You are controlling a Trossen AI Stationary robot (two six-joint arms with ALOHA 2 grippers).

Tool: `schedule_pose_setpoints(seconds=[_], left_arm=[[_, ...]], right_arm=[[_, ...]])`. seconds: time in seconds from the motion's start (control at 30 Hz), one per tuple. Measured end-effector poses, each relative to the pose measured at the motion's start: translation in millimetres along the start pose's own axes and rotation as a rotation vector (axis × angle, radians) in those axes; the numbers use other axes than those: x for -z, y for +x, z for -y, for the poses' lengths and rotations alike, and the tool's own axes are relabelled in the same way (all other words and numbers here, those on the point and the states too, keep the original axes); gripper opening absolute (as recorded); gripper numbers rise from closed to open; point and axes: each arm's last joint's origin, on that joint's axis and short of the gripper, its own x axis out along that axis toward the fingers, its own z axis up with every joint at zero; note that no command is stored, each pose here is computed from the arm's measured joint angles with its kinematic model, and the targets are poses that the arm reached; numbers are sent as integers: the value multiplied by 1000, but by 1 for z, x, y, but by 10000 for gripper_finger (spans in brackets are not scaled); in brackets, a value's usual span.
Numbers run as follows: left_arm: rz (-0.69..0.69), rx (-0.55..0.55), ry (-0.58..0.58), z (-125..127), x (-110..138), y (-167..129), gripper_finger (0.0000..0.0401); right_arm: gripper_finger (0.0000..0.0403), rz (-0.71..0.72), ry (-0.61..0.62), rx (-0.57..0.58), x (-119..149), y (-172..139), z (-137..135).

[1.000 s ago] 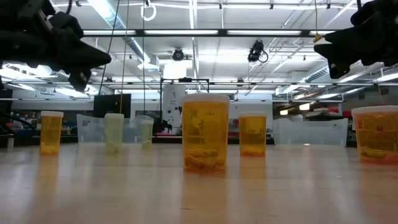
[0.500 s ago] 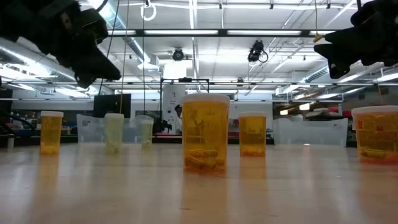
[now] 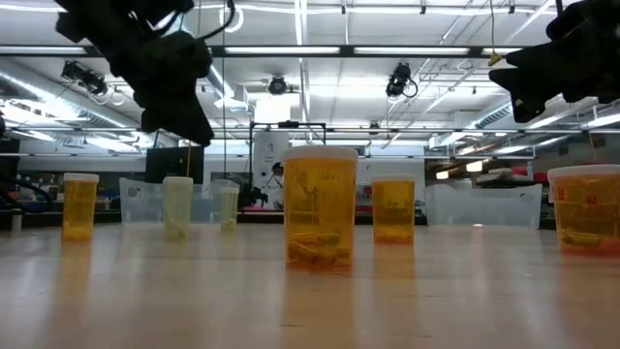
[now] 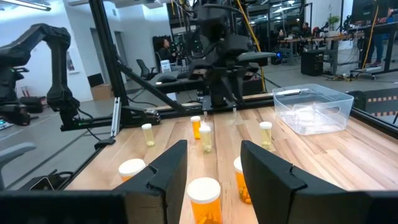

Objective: Pick and place medicine bottles into bin by pill shape (circle, oval)
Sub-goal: Put the top yellow tablet bottle into the left transparent bin

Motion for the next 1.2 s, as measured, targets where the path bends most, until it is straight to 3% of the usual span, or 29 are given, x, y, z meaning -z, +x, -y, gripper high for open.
schedule_pose_setpoints(seconds=[0.3, 0.47, 0.87, 1.2], left_arm=[[-172, -33, -109, -11, -24, 27, 175], [-297, -109, -129, -16, -32, 33, 194], [-382, -160, -188, -28, -30, 59, 213], [-355, -167, -152, -30, -32, 63, 227]], right_arm=[[157, -7, -45, -5, -9, -1, -1], [157, -3, -47, -7, -12, -1, -1], [157, -13, -47, -6, -11, -1, -1], [157, -13, -47, -6, -11, -1, -1]])
